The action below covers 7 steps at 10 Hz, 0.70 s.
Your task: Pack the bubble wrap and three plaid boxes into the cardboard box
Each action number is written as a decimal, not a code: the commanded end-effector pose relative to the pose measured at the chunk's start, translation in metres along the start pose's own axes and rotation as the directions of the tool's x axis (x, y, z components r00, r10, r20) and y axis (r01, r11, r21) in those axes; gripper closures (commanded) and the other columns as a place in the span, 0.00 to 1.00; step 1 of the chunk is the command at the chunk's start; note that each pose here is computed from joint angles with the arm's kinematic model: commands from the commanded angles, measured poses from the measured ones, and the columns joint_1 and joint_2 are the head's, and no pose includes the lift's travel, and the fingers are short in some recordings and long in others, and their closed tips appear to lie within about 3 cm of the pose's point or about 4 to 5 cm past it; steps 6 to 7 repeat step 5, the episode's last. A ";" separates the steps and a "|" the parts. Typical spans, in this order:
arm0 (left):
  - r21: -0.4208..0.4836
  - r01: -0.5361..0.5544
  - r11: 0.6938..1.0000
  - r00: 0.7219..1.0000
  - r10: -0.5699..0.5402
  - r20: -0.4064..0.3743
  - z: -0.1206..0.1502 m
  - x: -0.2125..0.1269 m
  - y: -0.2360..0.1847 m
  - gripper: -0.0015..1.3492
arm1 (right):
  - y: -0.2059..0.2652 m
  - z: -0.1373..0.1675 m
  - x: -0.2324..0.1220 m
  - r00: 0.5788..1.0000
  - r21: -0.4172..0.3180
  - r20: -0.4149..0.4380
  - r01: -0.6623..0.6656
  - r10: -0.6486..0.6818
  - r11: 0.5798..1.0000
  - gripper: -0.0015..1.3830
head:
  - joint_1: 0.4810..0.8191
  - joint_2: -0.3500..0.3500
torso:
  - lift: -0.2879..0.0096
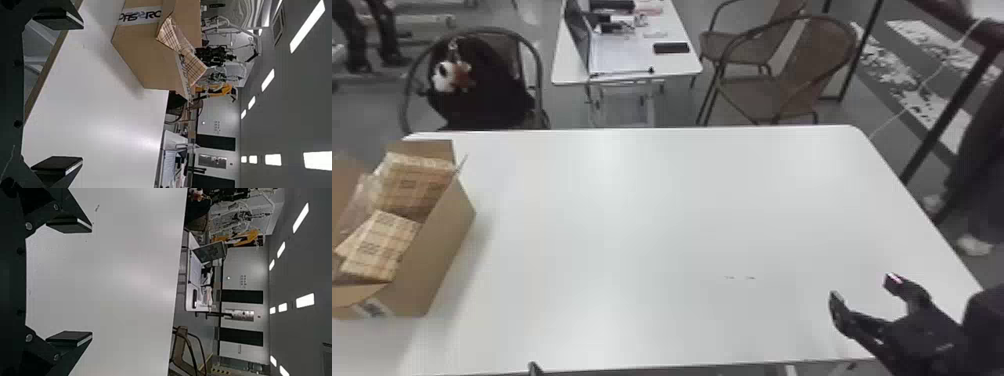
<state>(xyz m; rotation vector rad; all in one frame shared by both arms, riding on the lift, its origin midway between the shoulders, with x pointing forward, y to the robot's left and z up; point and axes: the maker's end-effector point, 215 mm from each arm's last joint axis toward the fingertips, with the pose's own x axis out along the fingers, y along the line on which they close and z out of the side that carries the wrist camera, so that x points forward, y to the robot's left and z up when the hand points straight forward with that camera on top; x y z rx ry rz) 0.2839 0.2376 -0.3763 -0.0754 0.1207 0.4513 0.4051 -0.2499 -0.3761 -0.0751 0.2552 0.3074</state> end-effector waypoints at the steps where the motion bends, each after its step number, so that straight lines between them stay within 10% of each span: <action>1: -0.009 0.019 1.000 1.000 -0.019 -0.005 -0.001 -0.001 -0.005 0.07 | -0.005 0.006 -0.003 0.999 -0.033 0.000 0.036 -0.036 0.999 0.23 | 0.63 0.47 | 0.47; 7: -0.028 0.024 0.999 1.000 -0.024 -0.013 -0.007 0.002 -0.007 0.07 | -0.009 0.011 -0.007 0.998 -0.064 0.008 0.059 -0.059 0.996 0.23 | 0.63 0.43 | 0.47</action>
